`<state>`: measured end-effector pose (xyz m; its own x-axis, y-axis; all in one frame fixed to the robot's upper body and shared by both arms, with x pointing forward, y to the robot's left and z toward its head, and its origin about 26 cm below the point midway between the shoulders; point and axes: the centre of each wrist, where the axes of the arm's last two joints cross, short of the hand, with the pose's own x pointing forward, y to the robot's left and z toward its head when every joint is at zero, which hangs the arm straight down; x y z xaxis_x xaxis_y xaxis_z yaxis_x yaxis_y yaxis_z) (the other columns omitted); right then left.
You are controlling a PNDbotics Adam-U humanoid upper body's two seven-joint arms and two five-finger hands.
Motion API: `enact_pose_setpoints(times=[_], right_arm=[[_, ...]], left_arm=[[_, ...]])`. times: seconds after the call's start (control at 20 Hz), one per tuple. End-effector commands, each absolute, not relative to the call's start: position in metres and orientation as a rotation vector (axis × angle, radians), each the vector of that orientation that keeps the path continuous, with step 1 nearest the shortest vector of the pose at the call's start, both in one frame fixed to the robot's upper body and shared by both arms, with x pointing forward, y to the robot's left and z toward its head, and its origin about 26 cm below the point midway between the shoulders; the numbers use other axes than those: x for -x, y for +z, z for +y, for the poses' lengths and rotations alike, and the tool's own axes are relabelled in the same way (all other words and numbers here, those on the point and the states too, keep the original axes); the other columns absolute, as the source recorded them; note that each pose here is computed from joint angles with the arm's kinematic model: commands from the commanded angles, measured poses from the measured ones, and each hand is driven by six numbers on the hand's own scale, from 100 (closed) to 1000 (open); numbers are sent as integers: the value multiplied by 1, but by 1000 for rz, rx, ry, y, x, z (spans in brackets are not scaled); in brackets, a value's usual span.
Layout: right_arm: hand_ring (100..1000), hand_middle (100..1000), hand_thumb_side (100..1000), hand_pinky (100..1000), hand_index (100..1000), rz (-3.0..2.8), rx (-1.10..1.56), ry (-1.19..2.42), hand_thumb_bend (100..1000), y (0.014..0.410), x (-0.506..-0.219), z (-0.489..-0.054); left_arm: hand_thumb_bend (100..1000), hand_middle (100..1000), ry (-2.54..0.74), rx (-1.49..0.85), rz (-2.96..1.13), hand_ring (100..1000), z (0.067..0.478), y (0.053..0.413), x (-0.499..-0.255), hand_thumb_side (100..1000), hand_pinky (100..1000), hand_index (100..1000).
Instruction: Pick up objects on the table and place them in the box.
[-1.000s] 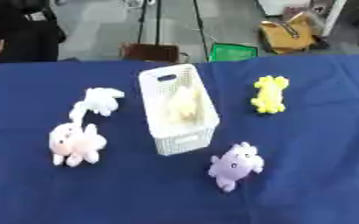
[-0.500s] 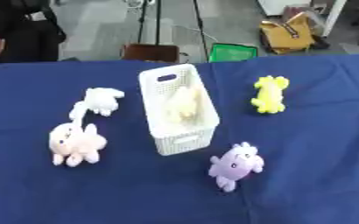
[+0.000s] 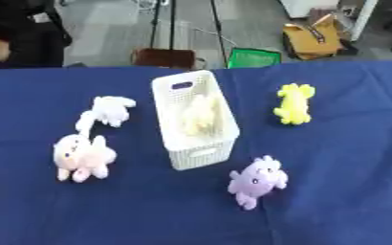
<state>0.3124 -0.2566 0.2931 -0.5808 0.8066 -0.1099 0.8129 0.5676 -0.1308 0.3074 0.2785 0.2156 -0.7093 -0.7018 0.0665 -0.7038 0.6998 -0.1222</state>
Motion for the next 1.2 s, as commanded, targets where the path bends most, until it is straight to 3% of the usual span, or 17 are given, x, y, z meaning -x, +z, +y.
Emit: enact_pose_setpoints(times=[0.05,0.5,0.75,1.2], right_arm=[[714,746,997,655,873,2648,-1554,-489,100,313,-306,-259],[768,809,1000,706,953,2238,-1757,-1680,100,354,-296,-241],[767,809,1000,704,971,2052,-1772,-1969,100,362,-300,-232],[768,819,1000,706,987,1686,-1711,-2447,100,370,-347,-225]], left_arm=[[100,661,273,-1167,-2978,557,278,223,-305,633,561,738],[100,661,255,-1150,-2971,557,277,221,-304,634,561,737],[100,661,249,-1144,-2968,557,277,220,-304,635,561,736],[100,661,221,-1134,-2960,558,277,218,-304,634,561,734]])
